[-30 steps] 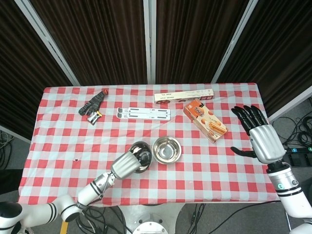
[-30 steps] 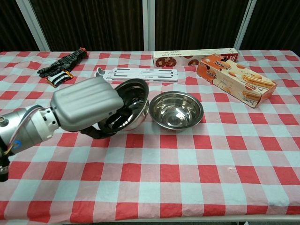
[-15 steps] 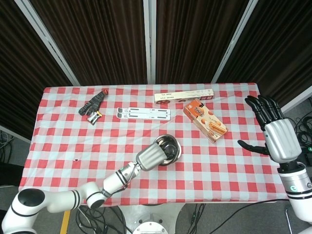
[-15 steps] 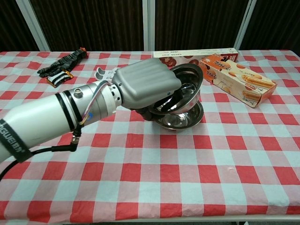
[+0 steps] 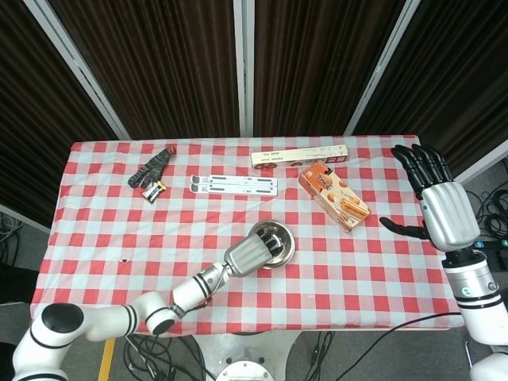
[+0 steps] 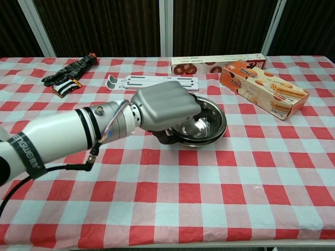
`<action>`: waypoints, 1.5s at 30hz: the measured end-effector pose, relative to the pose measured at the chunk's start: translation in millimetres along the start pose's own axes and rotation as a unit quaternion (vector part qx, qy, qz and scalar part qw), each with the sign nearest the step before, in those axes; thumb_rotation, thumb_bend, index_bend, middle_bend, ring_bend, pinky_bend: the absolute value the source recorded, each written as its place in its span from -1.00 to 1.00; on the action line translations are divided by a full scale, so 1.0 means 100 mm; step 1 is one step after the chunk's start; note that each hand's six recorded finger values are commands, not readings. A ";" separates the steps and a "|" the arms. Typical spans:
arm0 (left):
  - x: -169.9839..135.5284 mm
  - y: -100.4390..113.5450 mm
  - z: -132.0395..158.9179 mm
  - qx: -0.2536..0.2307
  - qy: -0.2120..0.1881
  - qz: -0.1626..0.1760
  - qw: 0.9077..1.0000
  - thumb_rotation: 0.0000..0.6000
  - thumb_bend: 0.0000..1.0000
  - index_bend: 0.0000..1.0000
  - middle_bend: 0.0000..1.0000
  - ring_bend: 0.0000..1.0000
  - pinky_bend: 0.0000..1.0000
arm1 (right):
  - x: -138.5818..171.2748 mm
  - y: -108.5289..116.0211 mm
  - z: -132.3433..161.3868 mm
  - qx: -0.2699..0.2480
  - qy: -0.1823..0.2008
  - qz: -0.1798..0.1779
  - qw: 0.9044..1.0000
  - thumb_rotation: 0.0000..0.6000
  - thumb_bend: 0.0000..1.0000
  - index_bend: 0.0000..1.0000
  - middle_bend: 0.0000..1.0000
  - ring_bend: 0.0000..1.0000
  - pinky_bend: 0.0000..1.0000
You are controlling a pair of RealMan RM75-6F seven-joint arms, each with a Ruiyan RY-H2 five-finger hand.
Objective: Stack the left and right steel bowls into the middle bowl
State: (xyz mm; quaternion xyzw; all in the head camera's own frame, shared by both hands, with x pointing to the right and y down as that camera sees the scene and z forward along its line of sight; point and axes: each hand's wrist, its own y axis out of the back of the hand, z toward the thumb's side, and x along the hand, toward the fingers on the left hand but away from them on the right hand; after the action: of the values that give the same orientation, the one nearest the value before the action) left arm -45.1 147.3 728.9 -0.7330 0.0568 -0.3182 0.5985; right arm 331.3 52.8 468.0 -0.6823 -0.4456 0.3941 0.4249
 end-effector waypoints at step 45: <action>-3.76 -0.13 -1.35 -0.108 0.438 0.031 0.892 1.00 -0.82 -0.40 -0.31 -0.48 -0.38 | 1.60 -1.12 -0.88 0.102 -0.102 0.121 0.982 1.00 -1.00 -1.00 -0.88 -1.00 -1.00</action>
State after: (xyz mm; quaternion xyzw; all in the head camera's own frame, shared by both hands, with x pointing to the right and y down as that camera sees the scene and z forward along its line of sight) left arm -418.9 211.5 602.2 -0.5770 0.3698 -0.5807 0.4395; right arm 428.2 210.8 575.1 -0.6402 -0.3582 0.5536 0.3941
